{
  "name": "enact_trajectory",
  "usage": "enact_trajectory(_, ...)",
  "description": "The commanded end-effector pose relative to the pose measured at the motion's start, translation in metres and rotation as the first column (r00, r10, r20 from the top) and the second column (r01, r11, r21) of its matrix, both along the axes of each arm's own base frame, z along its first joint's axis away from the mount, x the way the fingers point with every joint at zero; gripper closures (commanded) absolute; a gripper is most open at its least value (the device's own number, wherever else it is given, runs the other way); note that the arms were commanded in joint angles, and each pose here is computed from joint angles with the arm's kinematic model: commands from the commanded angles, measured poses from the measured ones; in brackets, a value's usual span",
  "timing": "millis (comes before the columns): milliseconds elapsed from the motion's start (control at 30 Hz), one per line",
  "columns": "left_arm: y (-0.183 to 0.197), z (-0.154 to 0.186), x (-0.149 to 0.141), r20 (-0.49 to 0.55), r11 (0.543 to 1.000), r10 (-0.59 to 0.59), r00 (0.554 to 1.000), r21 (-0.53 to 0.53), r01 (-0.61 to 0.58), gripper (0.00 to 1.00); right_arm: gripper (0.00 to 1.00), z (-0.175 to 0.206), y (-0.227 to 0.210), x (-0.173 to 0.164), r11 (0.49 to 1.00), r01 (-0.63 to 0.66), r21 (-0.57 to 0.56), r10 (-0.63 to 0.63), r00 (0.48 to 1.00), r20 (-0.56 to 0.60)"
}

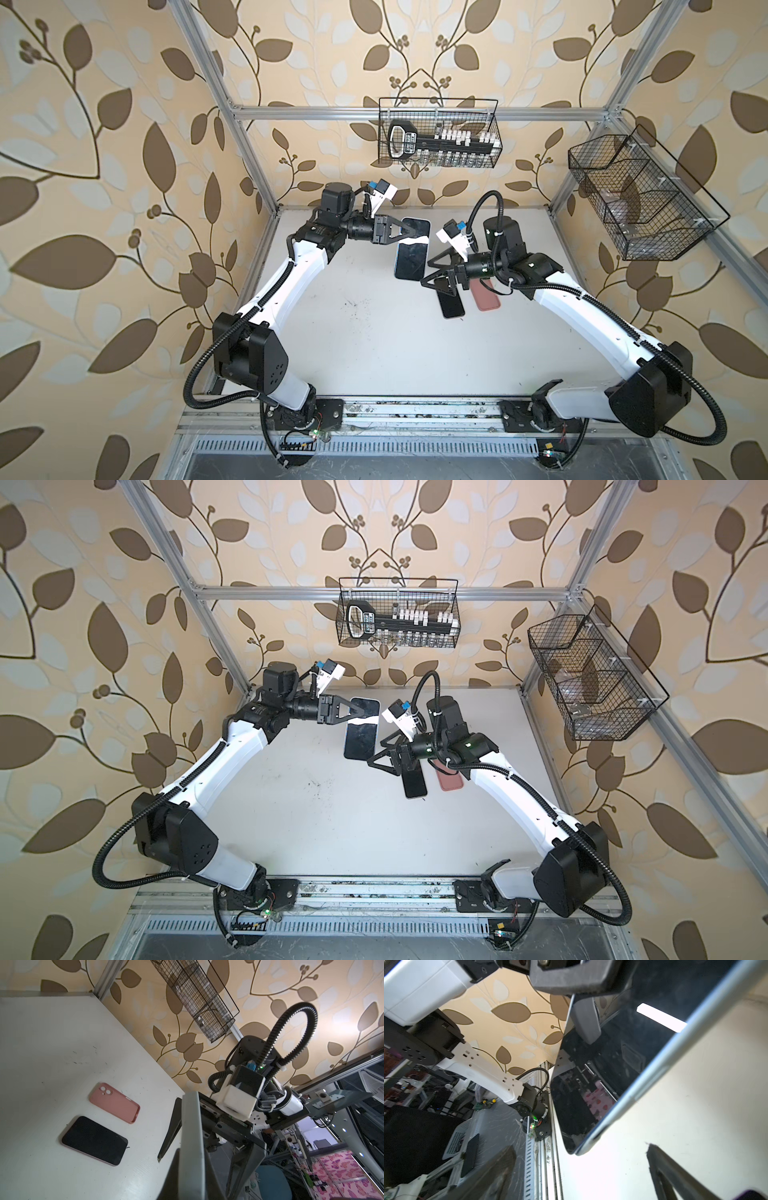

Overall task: Take the phone out of the phone case
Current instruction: Remove the phone case from the phone.

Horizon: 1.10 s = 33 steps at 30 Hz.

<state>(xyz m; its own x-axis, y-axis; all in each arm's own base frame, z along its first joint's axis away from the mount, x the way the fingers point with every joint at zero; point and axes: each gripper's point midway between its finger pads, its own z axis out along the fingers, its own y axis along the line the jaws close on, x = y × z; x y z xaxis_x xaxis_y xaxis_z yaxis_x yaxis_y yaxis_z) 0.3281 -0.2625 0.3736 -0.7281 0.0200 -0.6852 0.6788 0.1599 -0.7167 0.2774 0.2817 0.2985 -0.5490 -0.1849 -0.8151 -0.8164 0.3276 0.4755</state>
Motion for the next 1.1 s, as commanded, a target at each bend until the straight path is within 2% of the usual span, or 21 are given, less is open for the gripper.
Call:
enact_trajectory(0,0.004,0.046,-0.007,0.108,0.996,0.072,0.991,-0.058,-0.066,1.00,0.00,0.023,-0.005,0.009,0.993,0.066,0.094,-0.068,0.998,0.019)
enact_trajectory(100,0.006,0.047,0.008,0.069,0.985,0.152,0.986,-0.087,-0.146,1.00,0.00,0.034,-0.011,0.014,0.979,0.106,0.172,-0.108,0.994,0.001)
enact_trajectory(133,0.009,0.059,0.004,0.074,0.979,0.174,0.982,-0.118,-0.165,1.00,0.00,0.038,-0.014,0.017,0.971,0.133,0.197,-0.135,0.991,-0.003)
enact_trajectory(267,0.020,0.070,0.021,0.015,0.935,0.315,0.949,-0.177,-0.308,1.00,0.01,0.042,-0.024,0.026,0.942,0.203,0.267,-0.199,0.979,-0.044)
enact_trajectory(333,0.030,0.072,0.032,-0.034,0.889,0.414,0.909,-0.200,-0.413,1.00,0.03,0.042,-0.027,0.029,0.924,0.237,0.300,-0.226,0.971,-0.070)
enact_trajectory(533,0.053,0.076,0.041,-0.174,0.766,0.539,0.824,-0.304,-0.566,1.00,0.09,0.044,-0.033,0.033,0.849,0.316,0.422,-0.265,0.948,-0.178)
enact_trajectory(633,0.061,0.073,0.042,-0.241,0.718,0.557,0.795,-0.340,-0.607,1.00,0.13,0.047,-0.035,0.034,0.818,0.337,0.466,-0.272,0.941,-0.203)
enact_trajectory(733,0.062,0.073,0.039,-0.295,0.696,0.530,0.795,-0.385,-0.606,1.00,0.16,0.050,-0.029,0.033,0.805,0.329,0.494,-0.251,0.943,-0.219)
enact_trajectory(1067,0.054,0.067,0.038,-0.382,0.677,0.444,0.811,-0.450,-0.583,1.00,0.21,0.053,-0.007,0.032,0.798,0.291,0.527,-0.190,0.952,-0.238)
